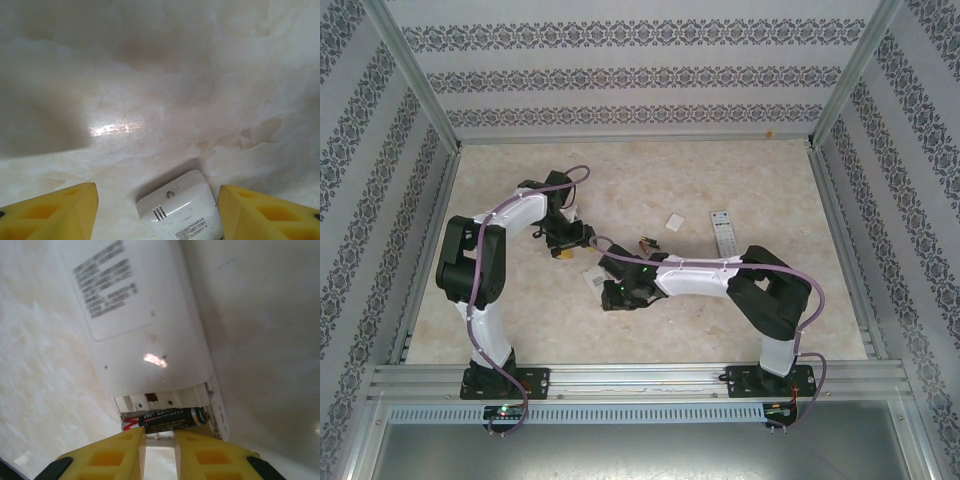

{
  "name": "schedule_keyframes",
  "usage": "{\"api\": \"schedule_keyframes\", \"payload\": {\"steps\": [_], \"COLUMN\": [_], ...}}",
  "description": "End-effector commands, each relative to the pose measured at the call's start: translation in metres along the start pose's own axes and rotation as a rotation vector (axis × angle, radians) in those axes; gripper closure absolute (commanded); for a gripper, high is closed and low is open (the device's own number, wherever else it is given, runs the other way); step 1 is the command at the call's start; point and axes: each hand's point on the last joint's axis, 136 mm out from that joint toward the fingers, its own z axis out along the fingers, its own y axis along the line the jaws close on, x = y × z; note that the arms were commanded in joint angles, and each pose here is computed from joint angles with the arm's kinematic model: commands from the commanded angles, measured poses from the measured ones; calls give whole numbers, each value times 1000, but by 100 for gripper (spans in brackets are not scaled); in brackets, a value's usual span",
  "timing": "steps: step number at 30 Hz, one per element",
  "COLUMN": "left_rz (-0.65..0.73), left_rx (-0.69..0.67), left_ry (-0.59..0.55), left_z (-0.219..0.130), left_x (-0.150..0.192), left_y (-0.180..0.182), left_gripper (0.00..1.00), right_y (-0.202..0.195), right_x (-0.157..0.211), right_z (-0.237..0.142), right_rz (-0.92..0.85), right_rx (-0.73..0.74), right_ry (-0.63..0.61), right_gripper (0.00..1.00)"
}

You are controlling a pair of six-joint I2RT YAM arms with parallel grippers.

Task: Load the batteries into the remote control

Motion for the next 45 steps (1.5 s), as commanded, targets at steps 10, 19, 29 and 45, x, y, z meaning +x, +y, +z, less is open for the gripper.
{"api": "schedule_keyframes", "payload": {"steps": [10, 19, 29, 45], "left_rz": [-48, -52, -65, -90], "left_rx": [0, 103, 126, 155], "left_ry": [67, 95, 138, 183], "left_z": [4, 1, 18, 29], "left_x": [32, 53, 58, 71], "left_y": [18, 6, 9, 11], "left_gripper": [36, 36, 41, 46], "right_y": [-17, -8, -11, -6], "right_x": [-32, -35, -29, -18], "right_z": [-3, -13, -39, -17], "right_rz": [13, -3, 41, 65], "right_rx": [30, 0, -20, -27], "right_ry": [-21, -29, -63, -3], "right_gripper": [78, 75, 71, 77]}}
